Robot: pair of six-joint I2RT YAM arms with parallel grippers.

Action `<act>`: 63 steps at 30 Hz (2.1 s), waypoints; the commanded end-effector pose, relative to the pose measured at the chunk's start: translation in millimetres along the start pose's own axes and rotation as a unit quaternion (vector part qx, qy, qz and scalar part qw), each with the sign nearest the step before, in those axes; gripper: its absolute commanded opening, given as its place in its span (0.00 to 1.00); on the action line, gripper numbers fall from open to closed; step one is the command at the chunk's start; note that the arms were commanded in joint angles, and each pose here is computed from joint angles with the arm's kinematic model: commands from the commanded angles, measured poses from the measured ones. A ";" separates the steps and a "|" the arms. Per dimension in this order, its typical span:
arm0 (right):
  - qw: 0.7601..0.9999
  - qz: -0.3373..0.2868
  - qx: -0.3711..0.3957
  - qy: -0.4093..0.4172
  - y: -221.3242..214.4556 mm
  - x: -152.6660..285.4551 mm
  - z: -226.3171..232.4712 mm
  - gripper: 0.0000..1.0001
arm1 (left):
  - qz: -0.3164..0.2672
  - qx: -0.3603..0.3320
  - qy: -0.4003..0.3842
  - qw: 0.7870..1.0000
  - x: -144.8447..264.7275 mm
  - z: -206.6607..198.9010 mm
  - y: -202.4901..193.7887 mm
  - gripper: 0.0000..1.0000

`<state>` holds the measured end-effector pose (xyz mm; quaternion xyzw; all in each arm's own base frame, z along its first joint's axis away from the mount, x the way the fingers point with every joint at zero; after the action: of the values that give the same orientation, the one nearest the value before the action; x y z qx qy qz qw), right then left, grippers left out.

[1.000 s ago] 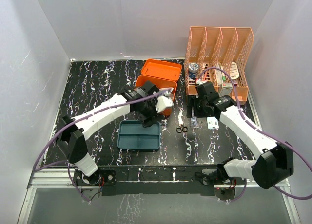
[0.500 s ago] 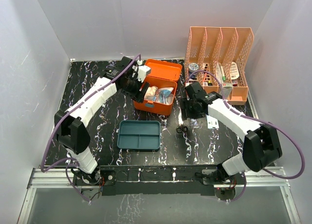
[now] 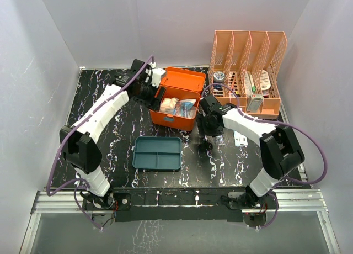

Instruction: Organize the medicine kit

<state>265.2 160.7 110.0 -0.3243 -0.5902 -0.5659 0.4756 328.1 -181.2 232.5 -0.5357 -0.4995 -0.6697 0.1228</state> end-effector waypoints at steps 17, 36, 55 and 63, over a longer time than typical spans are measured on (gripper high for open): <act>1.000 -0.006 0.004 -0.024 8.8 -27.4 13.5 0.48 | -0.007 0.040 0.035 0.999 16.9 26.7 -6.8 0.62; 0.998 0.014 -0.022 -0.052 -8.6 -50.9 8.3 0.43 | -0.005 0.039 0.027 0.999 17.0 26.5 -11.9 0.62; 0.996 0.061 -0.015 -0.065 -40.4 -33.2 -2.5 0.41 | 0.004 0.037 0.025 0.999 13.5 28.7 -12.3 0.62; 0.995 0.078 -0.007 -0.059 -46.7 -35.0 -1.9 0.41 | 0.006 0.033 0.025 0.999 12.6 29.3 -13.5 0.62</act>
<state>249.6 164.5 66.8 -0.3877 -0.5854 -0.5402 0.4639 338.1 -150.5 223.0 -0.5180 -0.5128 -0.6646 0.1640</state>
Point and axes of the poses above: each gripper's point midway between its finger pads, its own x axis back along the fingers, its own z axis along the line the jaws close on, y = z × x, the point moved 5 cm from there along x, back along the fingers, and after that the axes turned 1 degree about -x, right-handed, at the moved point
